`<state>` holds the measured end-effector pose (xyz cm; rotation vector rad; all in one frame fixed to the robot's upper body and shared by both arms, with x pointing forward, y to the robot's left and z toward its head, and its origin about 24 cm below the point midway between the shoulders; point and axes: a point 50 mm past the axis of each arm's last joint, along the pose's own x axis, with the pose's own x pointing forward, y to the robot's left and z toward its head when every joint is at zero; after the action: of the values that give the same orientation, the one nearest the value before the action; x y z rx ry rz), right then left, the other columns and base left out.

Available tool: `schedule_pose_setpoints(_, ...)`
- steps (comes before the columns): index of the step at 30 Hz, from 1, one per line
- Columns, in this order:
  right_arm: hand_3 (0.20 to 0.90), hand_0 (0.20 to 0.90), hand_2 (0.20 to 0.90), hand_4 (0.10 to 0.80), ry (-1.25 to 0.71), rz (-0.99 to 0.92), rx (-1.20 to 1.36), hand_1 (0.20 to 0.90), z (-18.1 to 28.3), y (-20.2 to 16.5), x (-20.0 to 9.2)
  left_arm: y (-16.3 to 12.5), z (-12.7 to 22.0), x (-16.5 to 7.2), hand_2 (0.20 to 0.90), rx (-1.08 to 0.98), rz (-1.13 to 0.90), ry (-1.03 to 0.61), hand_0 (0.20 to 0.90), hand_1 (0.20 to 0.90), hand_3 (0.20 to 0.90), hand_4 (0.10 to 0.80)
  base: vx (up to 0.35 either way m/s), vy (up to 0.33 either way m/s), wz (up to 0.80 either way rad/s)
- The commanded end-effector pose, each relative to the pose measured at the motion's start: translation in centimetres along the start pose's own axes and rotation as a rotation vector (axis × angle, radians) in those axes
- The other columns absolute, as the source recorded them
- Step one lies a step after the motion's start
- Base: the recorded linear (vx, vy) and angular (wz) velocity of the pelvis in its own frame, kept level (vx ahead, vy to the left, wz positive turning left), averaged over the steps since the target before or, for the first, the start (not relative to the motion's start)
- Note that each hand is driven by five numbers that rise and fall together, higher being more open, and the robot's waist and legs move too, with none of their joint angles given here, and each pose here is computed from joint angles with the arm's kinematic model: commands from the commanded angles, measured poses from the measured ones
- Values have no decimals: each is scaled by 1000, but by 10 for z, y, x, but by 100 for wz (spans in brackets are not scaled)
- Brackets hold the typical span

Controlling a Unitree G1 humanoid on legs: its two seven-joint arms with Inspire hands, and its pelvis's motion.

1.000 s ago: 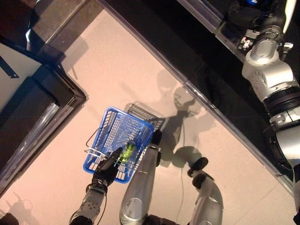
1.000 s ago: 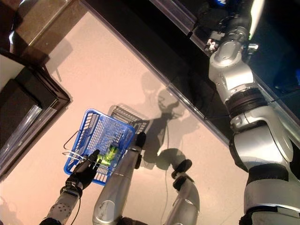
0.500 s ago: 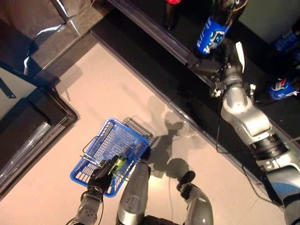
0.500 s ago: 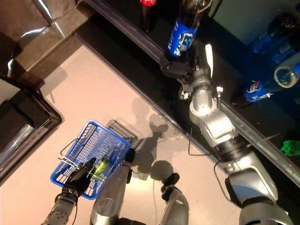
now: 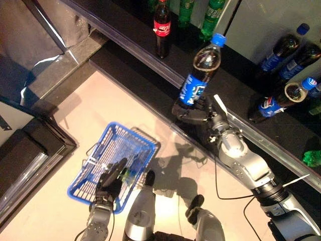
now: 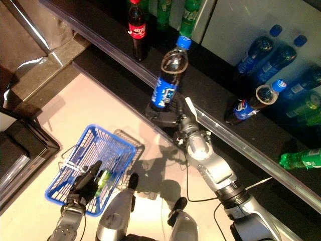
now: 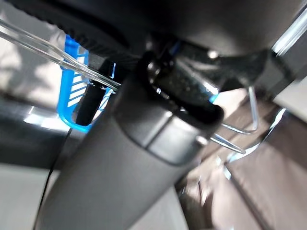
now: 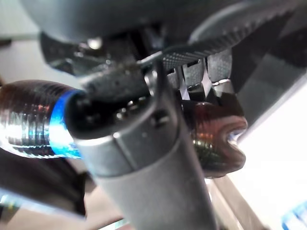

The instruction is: Pick up the drink and place into the basket.

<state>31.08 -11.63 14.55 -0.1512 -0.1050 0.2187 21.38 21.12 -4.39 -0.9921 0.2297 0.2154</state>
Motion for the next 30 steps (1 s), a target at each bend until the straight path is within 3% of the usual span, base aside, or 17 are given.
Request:
schedule_pose_setpoints(1,200,300,300,100,-402,146,71,300,81,32,-11,-76,4,-4,300,-33,-449,-64,300,300,200,100,21,-1,16)
schedule_pose_setpoints(13,200,300,300,100,-269,155,106,300,50,64,-11,-154,22,-28,300,-30,-837,-23,300,300,200,100,16,-24,13)
schedule_pose_setpoints(24,200,300,300,100,-141,42,107,300,22,68,2,-185,24,-49,300,-84,-1076,85,300,300,200,100,36,-16,11)
schedule_pose_setpoints(30,200,300,300,100,-37,36,138,300,-2,78,2,-206,15,-71,300,-168,-1313,219,300,300,200,100,28,-7,10)
